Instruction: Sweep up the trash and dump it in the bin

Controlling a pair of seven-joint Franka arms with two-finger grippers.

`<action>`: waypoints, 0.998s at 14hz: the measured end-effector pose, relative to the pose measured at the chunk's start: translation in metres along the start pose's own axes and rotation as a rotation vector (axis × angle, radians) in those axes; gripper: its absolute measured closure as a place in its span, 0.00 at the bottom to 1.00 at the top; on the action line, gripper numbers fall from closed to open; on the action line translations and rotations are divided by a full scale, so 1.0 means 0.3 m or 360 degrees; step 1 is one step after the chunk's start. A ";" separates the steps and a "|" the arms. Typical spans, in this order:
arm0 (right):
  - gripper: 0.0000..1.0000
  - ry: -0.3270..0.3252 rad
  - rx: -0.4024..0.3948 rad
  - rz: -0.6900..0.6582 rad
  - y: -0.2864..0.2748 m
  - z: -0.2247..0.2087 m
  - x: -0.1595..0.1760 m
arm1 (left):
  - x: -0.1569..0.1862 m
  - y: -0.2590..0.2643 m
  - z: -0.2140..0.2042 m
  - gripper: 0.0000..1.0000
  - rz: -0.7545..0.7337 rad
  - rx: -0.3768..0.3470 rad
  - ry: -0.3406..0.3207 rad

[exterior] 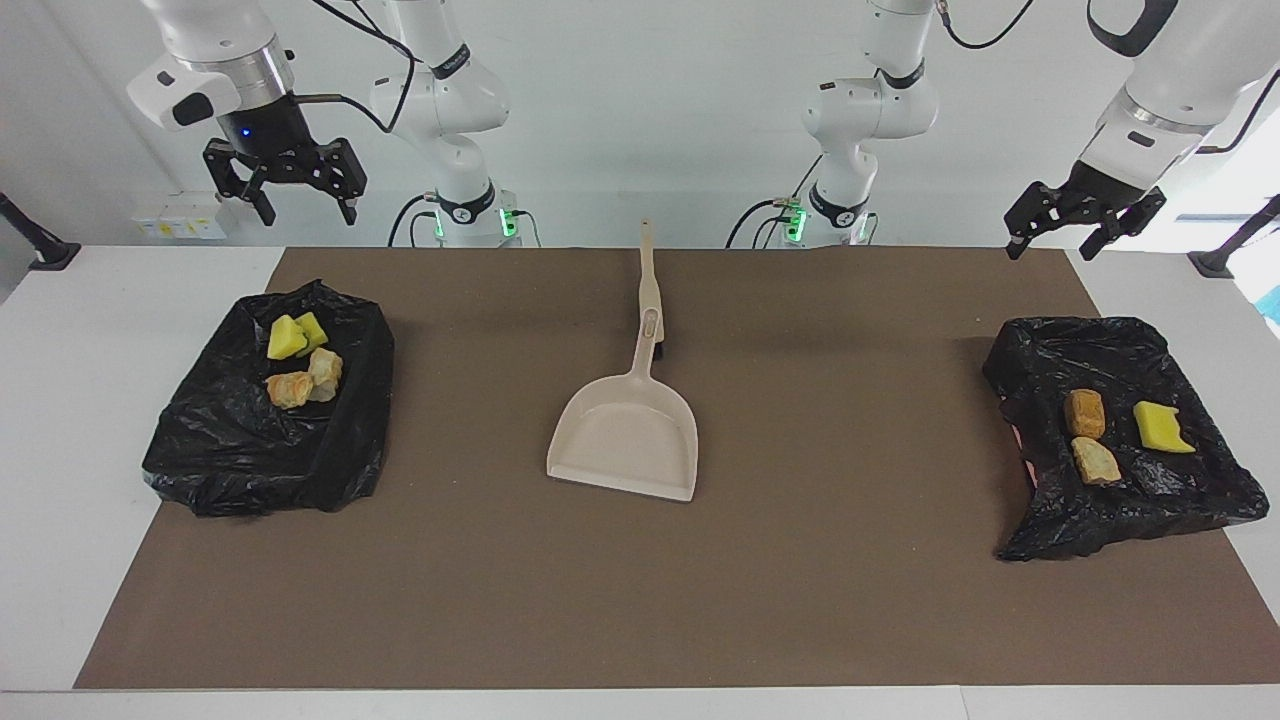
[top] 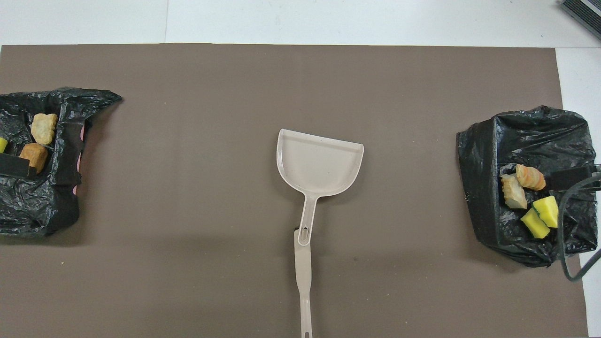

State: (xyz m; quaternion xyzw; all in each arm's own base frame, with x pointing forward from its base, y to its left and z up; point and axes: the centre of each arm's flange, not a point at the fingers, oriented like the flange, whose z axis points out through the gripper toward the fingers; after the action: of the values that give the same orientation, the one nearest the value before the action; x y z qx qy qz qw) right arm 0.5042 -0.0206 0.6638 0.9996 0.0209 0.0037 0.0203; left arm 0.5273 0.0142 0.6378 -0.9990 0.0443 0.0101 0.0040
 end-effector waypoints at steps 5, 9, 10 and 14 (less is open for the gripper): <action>0.00 -0.0009 0.0001 0.0000 0.000 0.001 -0.002 | 0.001 0.010 0.000 0.00 0.0008 0.0003 0.0001; 0.00 -0.0009 0.0001 0.0000 0.000 0.001 -0.002 | 0.002 0.010 0.000 0.00 0.0008 0.0003 0.0001; 0.00 -0.0009 0.0001 0.0000 0.000 0.001 -0.002 | 0.002 0.011 0.000 0.00 0.0009 0.0003 0.0001; 0.00 -0.0012 0.0004 0.0000 -0.001 0.002 -0.003 | 0.002 0.011 0.000 0.00 0.0009 0.0003 0.0001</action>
State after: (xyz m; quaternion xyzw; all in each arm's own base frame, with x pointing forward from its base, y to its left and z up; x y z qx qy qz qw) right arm 0.5034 -0.0203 0.6631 0.9996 0.0209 0.0000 0.0190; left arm 0.5275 0.0109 0.6378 -0.9988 0.0471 0.0097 0.0049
